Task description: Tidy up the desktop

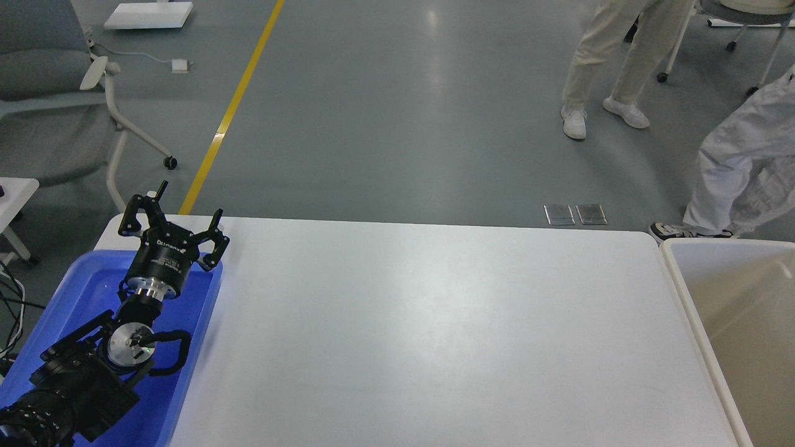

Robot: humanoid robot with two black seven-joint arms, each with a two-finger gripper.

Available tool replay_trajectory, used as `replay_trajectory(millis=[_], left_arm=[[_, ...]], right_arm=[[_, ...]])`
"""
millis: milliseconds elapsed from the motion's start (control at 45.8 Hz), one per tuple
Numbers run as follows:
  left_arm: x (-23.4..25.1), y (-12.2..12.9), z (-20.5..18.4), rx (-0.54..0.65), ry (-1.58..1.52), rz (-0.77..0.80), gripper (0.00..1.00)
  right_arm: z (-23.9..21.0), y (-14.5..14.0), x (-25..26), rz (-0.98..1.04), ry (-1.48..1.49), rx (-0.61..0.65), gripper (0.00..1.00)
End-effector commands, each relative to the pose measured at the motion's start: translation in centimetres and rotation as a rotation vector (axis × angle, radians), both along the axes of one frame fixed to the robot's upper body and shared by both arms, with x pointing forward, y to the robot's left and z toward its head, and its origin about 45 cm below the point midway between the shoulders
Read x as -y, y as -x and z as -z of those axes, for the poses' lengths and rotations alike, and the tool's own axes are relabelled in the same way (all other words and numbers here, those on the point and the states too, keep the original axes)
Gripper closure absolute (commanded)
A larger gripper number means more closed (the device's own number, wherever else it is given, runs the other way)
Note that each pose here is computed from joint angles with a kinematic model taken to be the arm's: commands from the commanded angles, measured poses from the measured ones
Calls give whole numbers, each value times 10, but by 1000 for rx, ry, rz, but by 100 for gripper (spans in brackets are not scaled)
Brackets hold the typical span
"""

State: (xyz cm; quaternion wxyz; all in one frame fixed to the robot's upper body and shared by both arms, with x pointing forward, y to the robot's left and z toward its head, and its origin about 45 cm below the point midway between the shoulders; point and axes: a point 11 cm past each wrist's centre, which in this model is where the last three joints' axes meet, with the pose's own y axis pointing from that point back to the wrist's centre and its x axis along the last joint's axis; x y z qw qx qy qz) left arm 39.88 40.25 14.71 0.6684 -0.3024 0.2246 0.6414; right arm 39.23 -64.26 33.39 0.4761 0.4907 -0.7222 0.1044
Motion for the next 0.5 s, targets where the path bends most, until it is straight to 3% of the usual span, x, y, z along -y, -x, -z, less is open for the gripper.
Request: replay_trajectory(millis=[0, 305, 480], left_arm=[[1, 0, 0, 1, 1, 1, 0], [0, 0, 0, -1, -1, 0, 0], [0, 0, 0, 1, -1, 0, 0]], right_arm=[[47, 17, 6, 190, 2, 7, 100], [120, 38, -11, 308, -13, 38, 100], [161, 53, -25, 329, -35, -6, 100]])
